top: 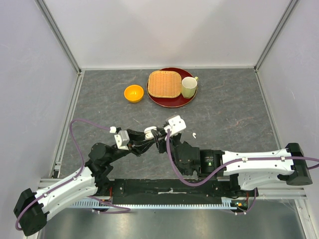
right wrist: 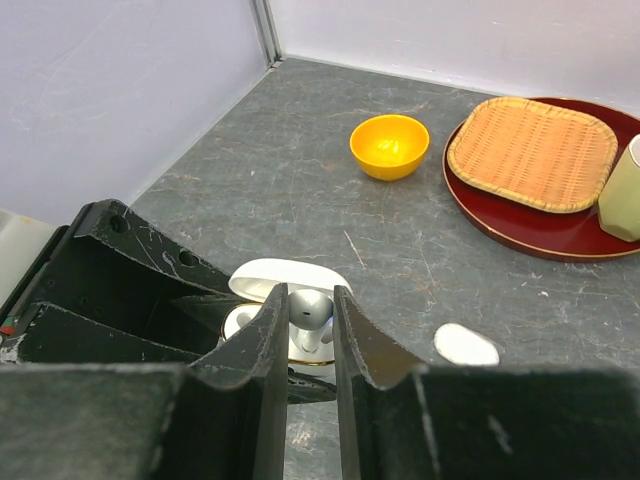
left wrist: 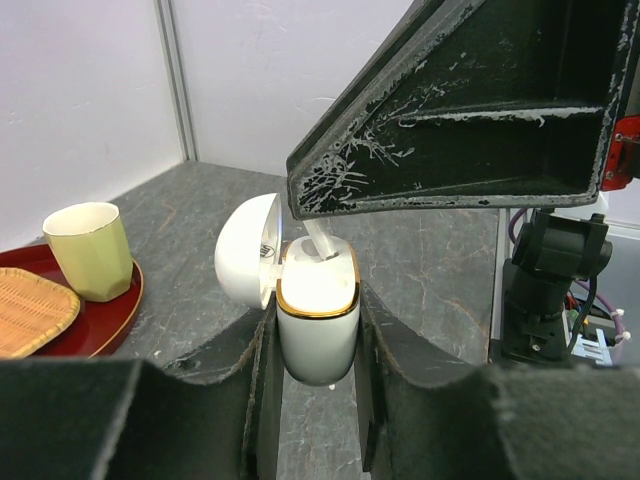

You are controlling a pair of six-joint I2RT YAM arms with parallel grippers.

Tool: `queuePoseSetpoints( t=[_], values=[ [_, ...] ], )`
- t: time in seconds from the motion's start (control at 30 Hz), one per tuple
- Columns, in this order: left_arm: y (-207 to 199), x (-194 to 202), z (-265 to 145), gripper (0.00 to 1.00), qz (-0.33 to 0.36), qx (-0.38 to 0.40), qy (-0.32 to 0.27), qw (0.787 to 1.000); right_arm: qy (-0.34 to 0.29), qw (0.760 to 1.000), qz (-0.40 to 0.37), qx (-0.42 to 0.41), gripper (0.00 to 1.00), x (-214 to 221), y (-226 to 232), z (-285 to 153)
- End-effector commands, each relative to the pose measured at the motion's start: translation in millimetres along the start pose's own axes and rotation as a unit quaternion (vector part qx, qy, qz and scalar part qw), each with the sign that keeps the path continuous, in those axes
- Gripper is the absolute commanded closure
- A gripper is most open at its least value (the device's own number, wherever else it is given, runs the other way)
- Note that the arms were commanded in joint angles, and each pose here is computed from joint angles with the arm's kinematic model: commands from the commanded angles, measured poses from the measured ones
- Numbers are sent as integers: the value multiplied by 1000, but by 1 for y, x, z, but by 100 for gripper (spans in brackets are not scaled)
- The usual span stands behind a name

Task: Insert the wireless bluetooth earbuds into the charging case
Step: Place the earbud in the charging case.

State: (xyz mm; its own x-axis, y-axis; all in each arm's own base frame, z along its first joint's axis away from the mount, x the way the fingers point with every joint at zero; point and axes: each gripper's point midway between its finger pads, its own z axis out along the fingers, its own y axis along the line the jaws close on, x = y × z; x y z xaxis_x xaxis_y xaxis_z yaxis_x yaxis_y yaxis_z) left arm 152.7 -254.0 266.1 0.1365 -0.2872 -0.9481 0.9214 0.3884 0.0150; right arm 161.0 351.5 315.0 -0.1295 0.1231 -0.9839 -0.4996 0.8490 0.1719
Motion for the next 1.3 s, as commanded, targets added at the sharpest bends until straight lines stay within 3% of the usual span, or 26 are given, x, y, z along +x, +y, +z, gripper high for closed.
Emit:
queuePoseSetpoints(
  t=[0.0,1.27],
  values=[
    [-1,-30,4,98,20,1,-43,999,-3,1000,-17,5,100,2,-5,-2],
    [3,-28,6,98,15,-8,-38,999,-10,998,-60,-7,100,1,-9,-5]
  ],
)
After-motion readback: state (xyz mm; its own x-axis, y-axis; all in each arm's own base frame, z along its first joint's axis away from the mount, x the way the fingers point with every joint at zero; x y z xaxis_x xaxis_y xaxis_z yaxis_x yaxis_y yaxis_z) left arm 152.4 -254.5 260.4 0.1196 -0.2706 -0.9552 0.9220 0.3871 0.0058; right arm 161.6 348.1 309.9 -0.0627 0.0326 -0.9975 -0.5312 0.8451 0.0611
